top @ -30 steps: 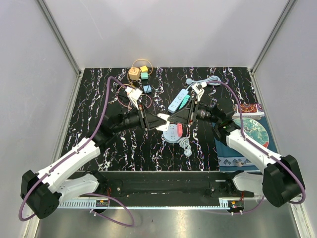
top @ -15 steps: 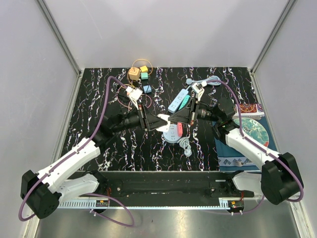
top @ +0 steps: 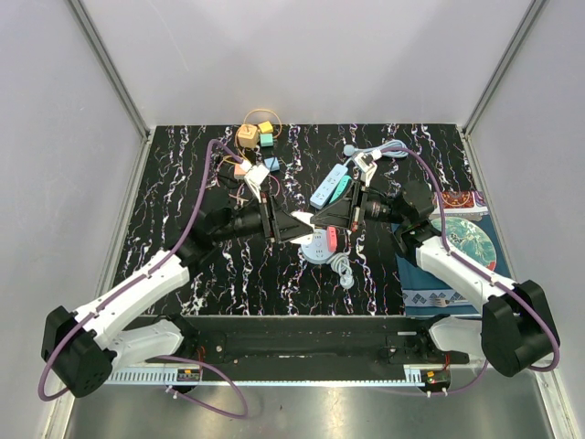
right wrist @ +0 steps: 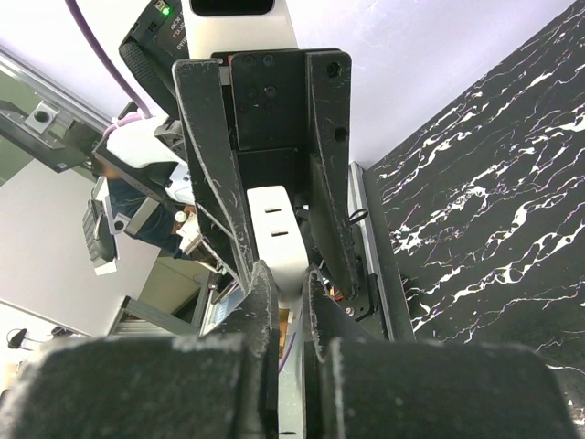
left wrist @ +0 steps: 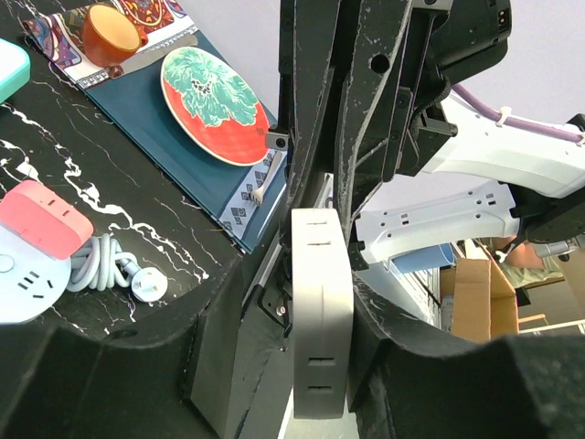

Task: Insert the plug
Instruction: Insert the plug into the socket.

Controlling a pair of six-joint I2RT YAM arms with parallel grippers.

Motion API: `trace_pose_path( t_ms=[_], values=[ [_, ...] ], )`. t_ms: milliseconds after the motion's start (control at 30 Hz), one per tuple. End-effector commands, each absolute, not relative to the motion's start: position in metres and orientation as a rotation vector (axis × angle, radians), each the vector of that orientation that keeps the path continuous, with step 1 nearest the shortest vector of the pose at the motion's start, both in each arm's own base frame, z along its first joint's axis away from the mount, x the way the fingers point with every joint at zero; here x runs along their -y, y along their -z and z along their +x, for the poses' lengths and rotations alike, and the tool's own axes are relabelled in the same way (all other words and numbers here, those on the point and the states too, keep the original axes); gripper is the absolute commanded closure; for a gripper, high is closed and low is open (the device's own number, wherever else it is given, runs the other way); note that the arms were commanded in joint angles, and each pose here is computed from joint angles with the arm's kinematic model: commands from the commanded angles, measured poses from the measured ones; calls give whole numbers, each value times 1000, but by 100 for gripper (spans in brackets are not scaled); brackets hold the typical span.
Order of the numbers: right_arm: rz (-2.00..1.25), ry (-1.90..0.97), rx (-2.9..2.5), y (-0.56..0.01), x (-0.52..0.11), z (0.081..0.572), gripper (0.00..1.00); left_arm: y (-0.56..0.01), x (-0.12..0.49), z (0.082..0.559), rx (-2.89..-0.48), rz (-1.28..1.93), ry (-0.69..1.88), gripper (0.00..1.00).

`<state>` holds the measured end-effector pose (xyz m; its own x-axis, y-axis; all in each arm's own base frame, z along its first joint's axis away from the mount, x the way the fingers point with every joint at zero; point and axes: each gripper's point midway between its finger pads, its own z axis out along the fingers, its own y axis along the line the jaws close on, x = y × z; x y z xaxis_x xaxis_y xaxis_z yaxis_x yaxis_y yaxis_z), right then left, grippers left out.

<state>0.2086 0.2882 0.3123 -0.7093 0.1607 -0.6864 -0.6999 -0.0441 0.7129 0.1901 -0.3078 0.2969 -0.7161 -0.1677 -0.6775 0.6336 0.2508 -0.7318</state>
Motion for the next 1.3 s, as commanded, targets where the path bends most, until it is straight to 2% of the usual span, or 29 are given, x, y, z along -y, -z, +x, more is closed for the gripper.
trace_pose_path(
  t_ms=[0, 100, 233, 400, 467, 500, 567, 600, 700, 833, 900, 1000, 1133, 1267],
  values=[
    [-651, -1811, -1531, -333, -289, 204, 100, -320, 314, 185, -1791, 479, 1573, 54],
    [-651, -1810, -1532, -333, -290, 204, 100, -319, 316, 185, -1797, 482, 1578, 57],
    [-659, -1807, -1535, -330, -290, 205, 100, -318, 317, 186, -1798, 479, 1581, 65],
    [-632, -1774, -1611, -313, -290, 210, 100, -315, 316, 190, -1802, 452, 1561, 93],
    [-635, -1704, -1614, -309, -289, 215, 91, -306, 314, 195, -1839, 430, 1516, 100],
    [-603, -1683, -1690, -298, -288, 217, 81, -304, 313, 197, -1852, 419, 1494, 100],
    [-611, -1573, -1679, -300, -285, 225, 74, -287, 308, 205, -1925, 386, 1410, 100],
    [-607, -1518, -1736, -288, -282, 227, 66, -284, 306, 208, -1938, 375, 1379, 100],
    [-536, -1331, -1826, -278, -270, 245, 54, -260, 297, 220, -2042, 310, 1248, 100],
    [-406, -1117, -1946, -256, -249, 267, 42, -233, 284, 238, -2150, 209, 1074, 100],
    [-296, -958, -2017, -240, -230, 282, 41, -218, 282, 241, -2227, 182, 998, 100],
    [-172, -738, -2093, -220, -202, 298, 27, -201, 279, 247, -2313, 140, 872, 100],
    [-67, -574, -2118, -206, -176, 308, 17, -183, 275, 256, -2388, 49, 746, 100],
    [19, -428, -2140, -187, -155, 315, 3, -168, 284, 264, -2432, 31, 635, 100]
  ],
)
